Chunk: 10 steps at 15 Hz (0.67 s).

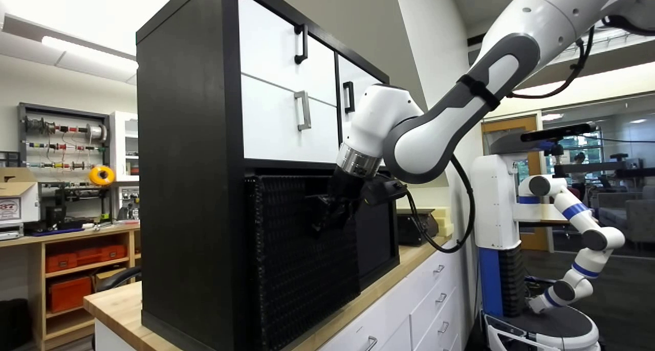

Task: Push the storage basket into the shelf

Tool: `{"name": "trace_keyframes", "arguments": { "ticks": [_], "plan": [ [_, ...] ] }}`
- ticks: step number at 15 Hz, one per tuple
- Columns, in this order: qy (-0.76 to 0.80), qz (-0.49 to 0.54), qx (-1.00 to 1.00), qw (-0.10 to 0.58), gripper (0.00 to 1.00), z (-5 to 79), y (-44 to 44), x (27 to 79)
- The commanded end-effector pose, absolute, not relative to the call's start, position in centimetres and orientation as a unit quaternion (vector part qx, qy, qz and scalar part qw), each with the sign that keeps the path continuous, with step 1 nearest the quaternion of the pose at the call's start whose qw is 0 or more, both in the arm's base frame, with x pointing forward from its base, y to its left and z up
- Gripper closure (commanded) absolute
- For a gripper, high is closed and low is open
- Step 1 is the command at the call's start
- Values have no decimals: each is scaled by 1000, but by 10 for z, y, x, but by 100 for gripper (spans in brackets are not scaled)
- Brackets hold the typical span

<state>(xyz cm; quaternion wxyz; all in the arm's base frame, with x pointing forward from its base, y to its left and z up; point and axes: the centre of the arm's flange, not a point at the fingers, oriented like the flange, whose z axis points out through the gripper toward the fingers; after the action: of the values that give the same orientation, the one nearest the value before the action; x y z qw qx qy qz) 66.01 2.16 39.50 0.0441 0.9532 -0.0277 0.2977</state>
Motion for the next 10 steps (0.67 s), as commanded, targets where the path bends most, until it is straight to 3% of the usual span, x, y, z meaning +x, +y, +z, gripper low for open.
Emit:
{"name": "trace_keyframes", "arguments": {
  "ticks": [1,10],
  "plan": [
    [-23,287,957,39,0,401,25,649],
    [5,181,983,-10,0,456,76,608]
  ]
}}
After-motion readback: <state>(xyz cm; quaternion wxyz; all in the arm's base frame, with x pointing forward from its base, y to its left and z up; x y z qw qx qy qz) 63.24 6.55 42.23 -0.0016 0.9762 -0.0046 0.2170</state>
